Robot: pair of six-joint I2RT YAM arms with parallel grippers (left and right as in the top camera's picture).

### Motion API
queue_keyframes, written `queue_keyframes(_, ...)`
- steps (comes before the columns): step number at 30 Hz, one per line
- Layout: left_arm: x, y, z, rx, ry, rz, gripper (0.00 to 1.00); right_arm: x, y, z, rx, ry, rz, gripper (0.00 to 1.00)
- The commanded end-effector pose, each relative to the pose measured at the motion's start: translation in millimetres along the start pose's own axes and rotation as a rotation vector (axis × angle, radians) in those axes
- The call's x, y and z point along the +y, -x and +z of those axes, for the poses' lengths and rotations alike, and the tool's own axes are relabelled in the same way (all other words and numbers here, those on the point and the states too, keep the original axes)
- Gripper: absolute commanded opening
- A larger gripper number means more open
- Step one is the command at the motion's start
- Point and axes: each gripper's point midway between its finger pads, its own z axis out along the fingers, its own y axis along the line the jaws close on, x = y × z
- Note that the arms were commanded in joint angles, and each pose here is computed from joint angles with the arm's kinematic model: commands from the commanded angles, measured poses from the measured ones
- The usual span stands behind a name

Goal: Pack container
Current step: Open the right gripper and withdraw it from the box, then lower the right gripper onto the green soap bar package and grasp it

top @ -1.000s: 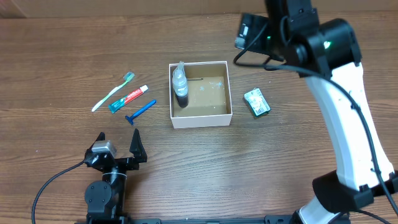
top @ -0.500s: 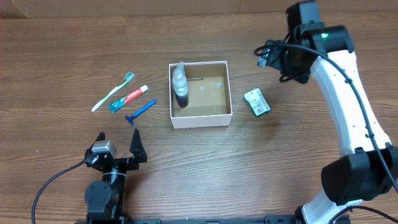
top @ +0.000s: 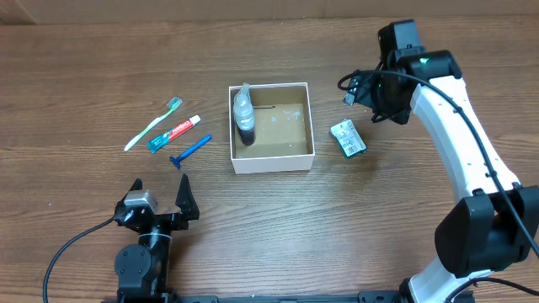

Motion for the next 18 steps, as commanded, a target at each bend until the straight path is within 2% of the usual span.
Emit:
queue_keyframes(1,0,2,0,-0.01,-0.003,0.011,1.0,-9,-21,24,0.053,-0.017,-0.027,0.9)
queue_keyframes(9,0,2,0,-0.01,-0.003,0.011,1.0,-24,-45,79,0.05,-0.006,-0.086,0.9)
queue_keyframes(18,0,2,0,-0.01,-0.003,0.011,1.0,-26,-46,105,-0.02,0.03,-0.156,0.9)
